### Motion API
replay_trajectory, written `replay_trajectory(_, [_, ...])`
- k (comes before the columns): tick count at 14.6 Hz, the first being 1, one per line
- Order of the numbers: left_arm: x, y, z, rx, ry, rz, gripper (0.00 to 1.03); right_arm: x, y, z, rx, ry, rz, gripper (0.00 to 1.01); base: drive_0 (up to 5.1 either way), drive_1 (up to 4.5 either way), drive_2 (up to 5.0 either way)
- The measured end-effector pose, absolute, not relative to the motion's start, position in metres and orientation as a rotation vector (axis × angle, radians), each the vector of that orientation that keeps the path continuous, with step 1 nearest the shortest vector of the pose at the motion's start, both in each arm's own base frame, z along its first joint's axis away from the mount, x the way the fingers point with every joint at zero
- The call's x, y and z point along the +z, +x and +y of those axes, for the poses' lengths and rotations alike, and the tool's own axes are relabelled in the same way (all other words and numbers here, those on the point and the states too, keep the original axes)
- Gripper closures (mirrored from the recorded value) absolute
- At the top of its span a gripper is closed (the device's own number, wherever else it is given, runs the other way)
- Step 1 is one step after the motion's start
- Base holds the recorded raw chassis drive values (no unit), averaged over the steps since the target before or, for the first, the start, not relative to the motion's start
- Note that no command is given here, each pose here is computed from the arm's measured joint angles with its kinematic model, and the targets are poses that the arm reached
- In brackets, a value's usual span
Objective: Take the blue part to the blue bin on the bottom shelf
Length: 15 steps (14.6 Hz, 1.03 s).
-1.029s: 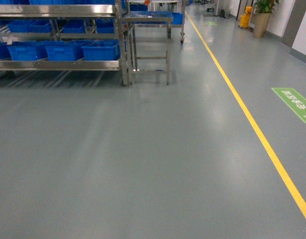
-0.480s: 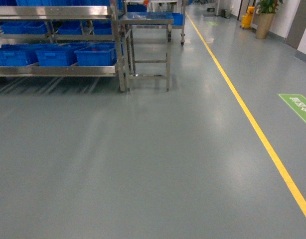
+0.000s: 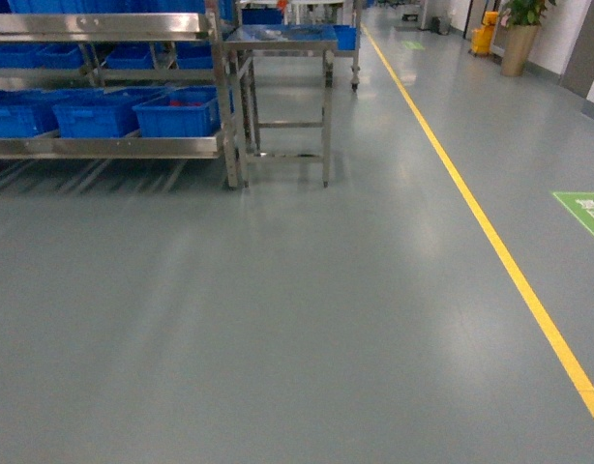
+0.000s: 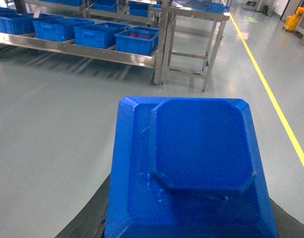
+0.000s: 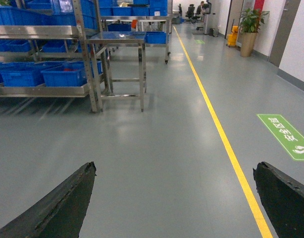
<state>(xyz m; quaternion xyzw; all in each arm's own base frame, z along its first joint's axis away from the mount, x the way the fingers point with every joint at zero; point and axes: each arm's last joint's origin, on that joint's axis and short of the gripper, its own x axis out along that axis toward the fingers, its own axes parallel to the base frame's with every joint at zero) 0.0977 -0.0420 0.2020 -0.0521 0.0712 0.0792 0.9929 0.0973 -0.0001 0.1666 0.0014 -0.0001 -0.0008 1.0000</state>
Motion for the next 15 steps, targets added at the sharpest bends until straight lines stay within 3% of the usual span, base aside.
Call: replay_trajectory(15, [0.2022,0.0977,-0.0420,0.159,-0.106,0.140,0.60,0.1668,0.0973,0.0000,0.000,0.003,-0.004,0.03,0.0,4.27,-4.2])
